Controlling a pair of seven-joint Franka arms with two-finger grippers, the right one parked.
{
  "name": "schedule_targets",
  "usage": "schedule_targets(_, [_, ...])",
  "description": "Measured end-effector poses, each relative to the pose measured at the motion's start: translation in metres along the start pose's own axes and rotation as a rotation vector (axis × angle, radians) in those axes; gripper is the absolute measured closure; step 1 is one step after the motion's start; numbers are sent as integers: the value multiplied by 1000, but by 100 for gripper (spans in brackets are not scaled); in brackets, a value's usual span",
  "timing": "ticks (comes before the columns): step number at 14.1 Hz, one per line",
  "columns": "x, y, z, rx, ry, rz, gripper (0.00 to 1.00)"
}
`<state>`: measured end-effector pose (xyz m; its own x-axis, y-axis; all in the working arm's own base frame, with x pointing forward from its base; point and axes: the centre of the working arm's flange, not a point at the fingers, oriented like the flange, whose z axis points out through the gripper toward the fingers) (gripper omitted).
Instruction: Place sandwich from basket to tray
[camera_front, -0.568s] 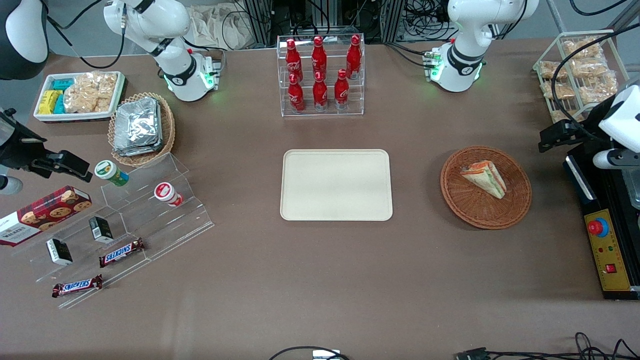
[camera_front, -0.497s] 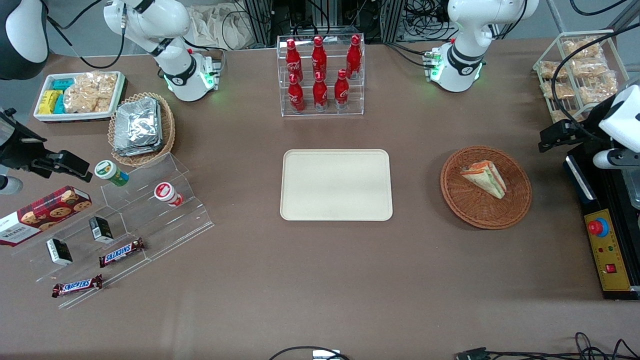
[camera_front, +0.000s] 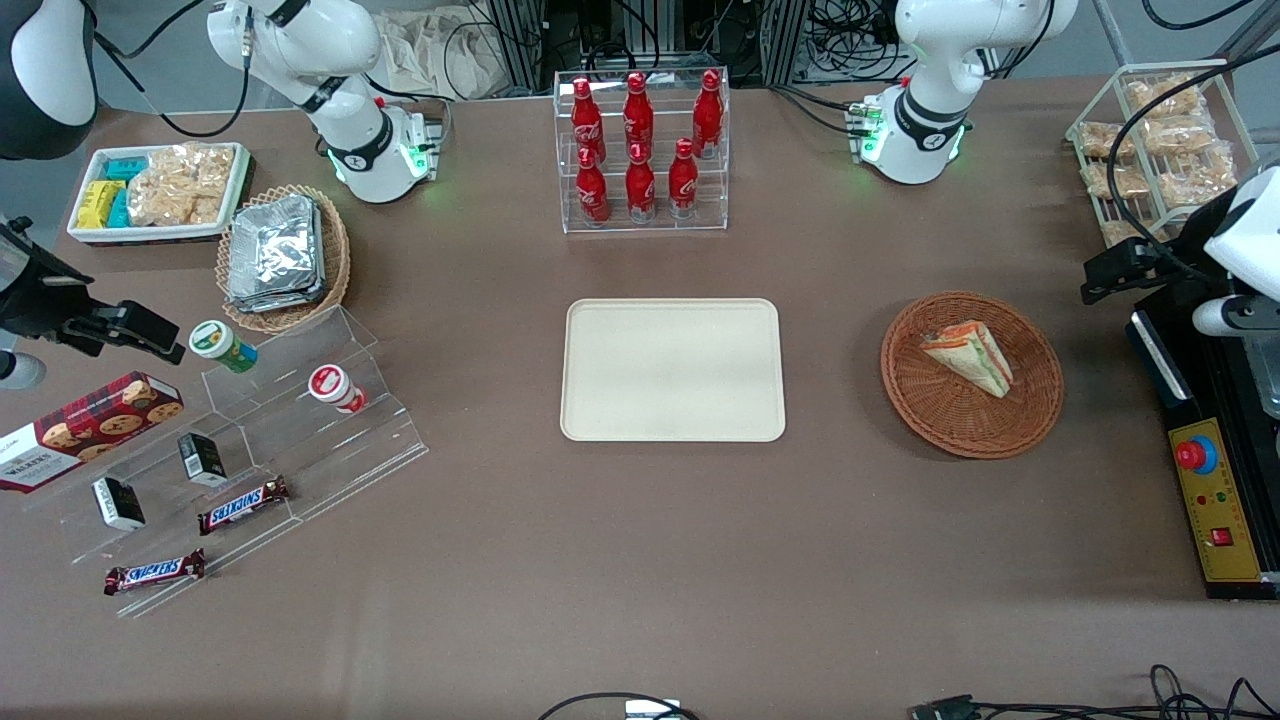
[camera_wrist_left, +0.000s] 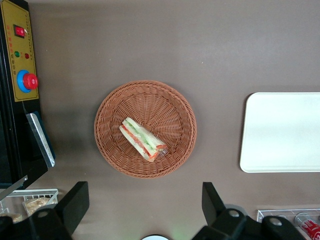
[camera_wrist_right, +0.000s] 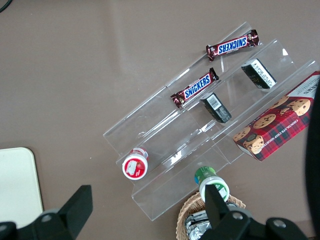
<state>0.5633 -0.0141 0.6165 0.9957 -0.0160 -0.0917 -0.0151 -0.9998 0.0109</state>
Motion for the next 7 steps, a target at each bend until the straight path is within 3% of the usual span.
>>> schedule_targets(7, [6,-7,76,2,-10,-139,0])
